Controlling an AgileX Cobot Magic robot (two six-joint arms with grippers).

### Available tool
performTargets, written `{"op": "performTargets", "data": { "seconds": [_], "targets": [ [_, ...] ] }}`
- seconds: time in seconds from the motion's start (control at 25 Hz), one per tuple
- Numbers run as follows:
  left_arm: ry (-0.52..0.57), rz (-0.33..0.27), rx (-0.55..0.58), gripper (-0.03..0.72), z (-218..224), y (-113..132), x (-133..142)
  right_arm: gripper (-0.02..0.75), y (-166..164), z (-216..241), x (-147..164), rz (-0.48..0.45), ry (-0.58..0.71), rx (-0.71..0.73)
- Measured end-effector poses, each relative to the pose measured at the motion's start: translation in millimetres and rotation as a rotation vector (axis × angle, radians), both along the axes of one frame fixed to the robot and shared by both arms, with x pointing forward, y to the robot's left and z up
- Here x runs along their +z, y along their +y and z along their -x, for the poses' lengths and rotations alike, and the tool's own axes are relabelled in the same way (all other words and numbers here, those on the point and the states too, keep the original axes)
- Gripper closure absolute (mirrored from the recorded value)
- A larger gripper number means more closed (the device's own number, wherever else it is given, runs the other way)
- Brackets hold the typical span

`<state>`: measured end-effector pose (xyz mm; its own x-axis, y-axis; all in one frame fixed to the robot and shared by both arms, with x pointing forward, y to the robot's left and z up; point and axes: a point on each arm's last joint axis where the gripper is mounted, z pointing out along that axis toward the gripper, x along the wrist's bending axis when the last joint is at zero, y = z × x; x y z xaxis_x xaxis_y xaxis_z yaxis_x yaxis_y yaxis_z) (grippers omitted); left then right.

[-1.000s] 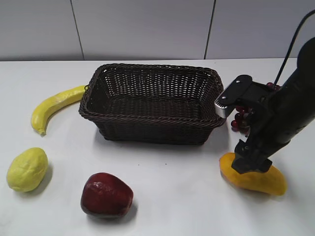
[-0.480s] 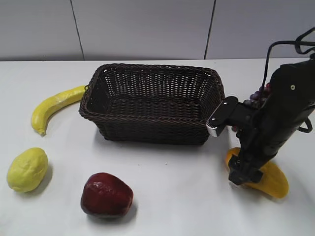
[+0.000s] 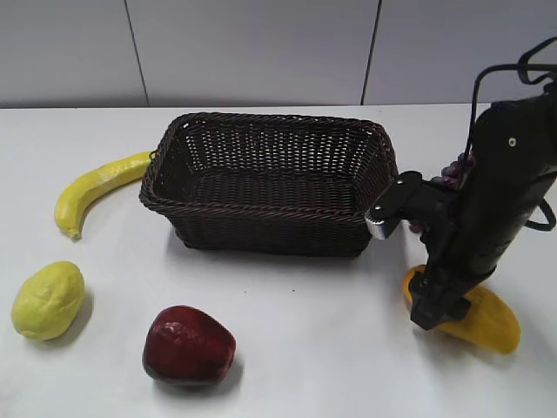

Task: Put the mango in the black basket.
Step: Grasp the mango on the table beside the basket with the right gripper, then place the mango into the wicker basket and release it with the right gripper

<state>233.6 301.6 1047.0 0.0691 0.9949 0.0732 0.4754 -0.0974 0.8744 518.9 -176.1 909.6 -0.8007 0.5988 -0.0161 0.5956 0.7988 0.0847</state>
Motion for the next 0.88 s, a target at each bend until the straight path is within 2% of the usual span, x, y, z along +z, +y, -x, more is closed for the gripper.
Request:
{"op": "performTargets", "data": {
  "seconds": [0.12, 0.32, 0.48, 0.6, 0.72, 0.8, 0.88],
  "targets": [
    [0.000, 0.000, 0.000, 0.417, 0.0, 0.0, 0.0, 0.160, 3.3, -6.7, 24.5, 0.000, 0.015, -0.029],
    [0.000, 0.000, 0.000, 0.417, 0.0, 0.0, 0.0, 0.160, 12.4, -25.4, 86.1, -0.055, -0.075, -0.044],
    [0.000, 0.000, 0.000, 0.417, 0.0, 0.0, 0.0, 0.160, 28.1, -48.4, 133.5, -0.211, -0.239, -0.090],
    [0.000, 0.000, 0.000, 0.417, 0.0, 0.0, 0.0, 0.160, 41.4, -64.6, 158.8, -0.390, -0.389, -0.151],
    [0.000, 0.000, 0.000, 0.417, 0.0, 0.0, 0.0, 0.160, 54.0, -77.8, 162.1, -0.541, -0.466, -0.235],
    [0.000, 0.000, 0.000, 0.417, 0.0, 0.0, 0.0, 0.160, 62.7, -85.4, 150.5, -0.569, -0.471, -0.260],
    [0.000, 0.000, 0.000, 0.417, 0.0, 0.0, 0.0, 0.160, 71.7, -93.1, 127.9, -0.557, -0.444, -0.268]
  ]
}}
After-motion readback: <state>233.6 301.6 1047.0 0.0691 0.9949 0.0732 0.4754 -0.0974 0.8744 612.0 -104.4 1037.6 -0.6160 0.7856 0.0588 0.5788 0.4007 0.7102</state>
